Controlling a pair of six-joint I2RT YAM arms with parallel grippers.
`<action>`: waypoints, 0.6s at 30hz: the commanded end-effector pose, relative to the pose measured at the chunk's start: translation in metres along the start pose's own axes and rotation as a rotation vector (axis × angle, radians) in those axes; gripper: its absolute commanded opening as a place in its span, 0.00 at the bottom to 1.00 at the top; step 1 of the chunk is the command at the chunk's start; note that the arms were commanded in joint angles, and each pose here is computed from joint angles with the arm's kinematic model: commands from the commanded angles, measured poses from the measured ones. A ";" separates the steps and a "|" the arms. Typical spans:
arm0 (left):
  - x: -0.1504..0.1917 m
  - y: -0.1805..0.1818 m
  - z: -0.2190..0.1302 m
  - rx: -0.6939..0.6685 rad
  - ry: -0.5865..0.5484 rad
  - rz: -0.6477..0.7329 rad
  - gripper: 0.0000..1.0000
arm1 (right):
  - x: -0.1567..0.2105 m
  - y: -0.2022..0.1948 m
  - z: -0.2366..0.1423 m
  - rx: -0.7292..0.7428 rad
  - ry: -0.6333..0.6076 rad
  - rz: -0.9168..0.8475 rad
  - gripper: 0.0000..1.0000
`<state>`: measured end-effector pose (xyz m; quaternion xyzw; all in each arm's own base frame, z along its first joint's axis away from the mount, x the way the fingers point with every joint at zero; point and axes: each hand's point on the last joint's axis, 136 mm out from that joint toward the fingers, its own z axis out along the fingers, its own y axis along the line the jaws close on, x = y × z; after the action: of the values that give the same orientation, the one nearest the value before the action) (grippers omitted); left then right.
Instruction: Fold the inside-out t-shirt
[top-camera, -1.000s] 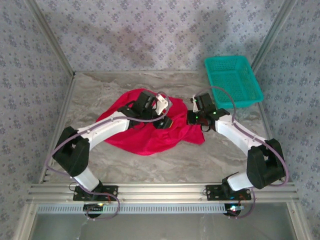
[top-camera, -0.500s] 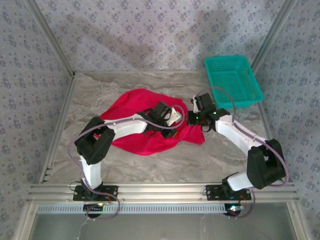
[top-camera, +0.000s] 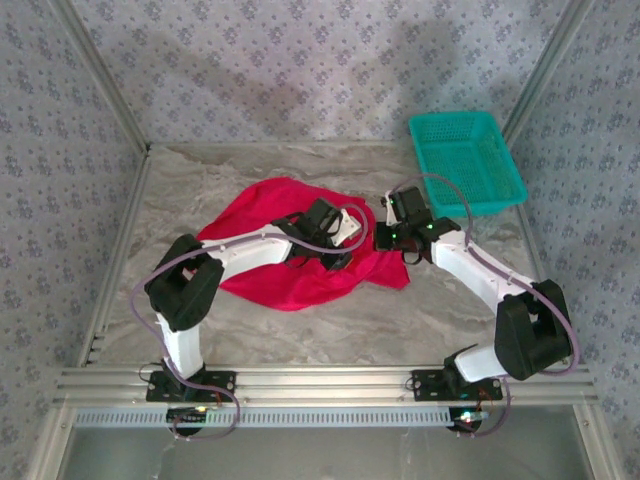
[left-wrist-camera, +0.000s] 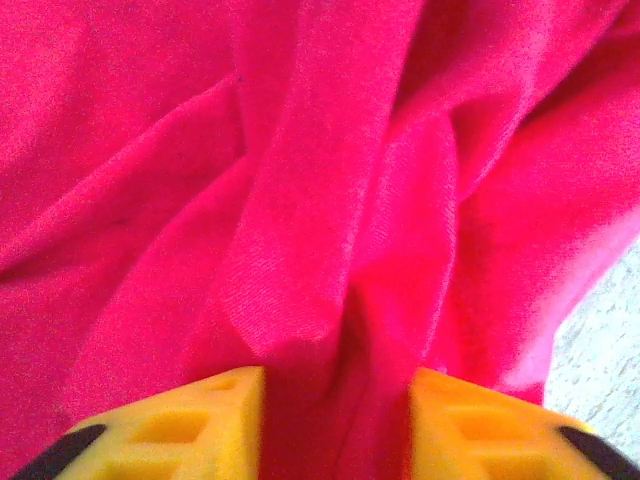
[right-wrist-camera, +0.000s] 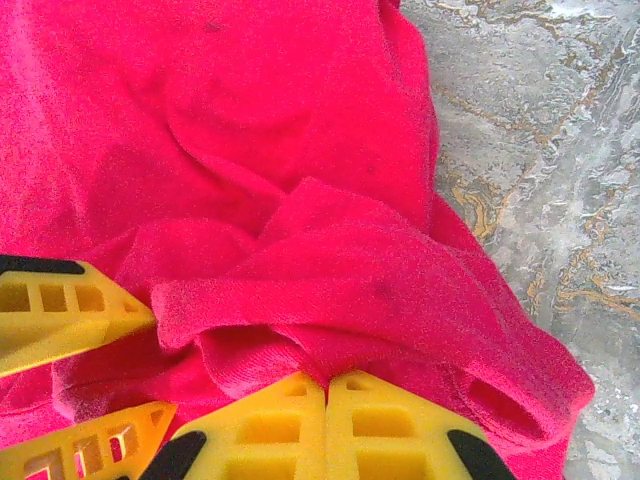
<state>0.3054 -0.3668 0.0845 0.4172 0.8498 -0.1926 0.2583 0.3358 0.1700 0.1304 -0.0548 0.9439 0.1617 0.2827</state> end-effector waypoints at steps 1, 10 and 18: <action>-0.014 -0.004 -0.008 0.023 -0.047 0.000 0.43 | -0.004 0.007 -0.008 -0.017 -0.009 -0.025 0.00; -0.024 -0.002 -0.002 0.025 -0.068 -0.002 0.37 | -0.004 0.013 -0.007 -0.027 -0.004 -0.034 0.00; -0.013 -0.004 0.002 0.049 -0.012 0.009 0.00 | -0.005 0.007 -0.009 -0.006 -0.011 -0.036 0.00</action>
<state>0.3099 -0.3760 0.0870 0.4193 0.8439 -0.2076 0.2625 0.3330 0.1748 0.1302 -0.0632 0.9436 0.1629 0.2811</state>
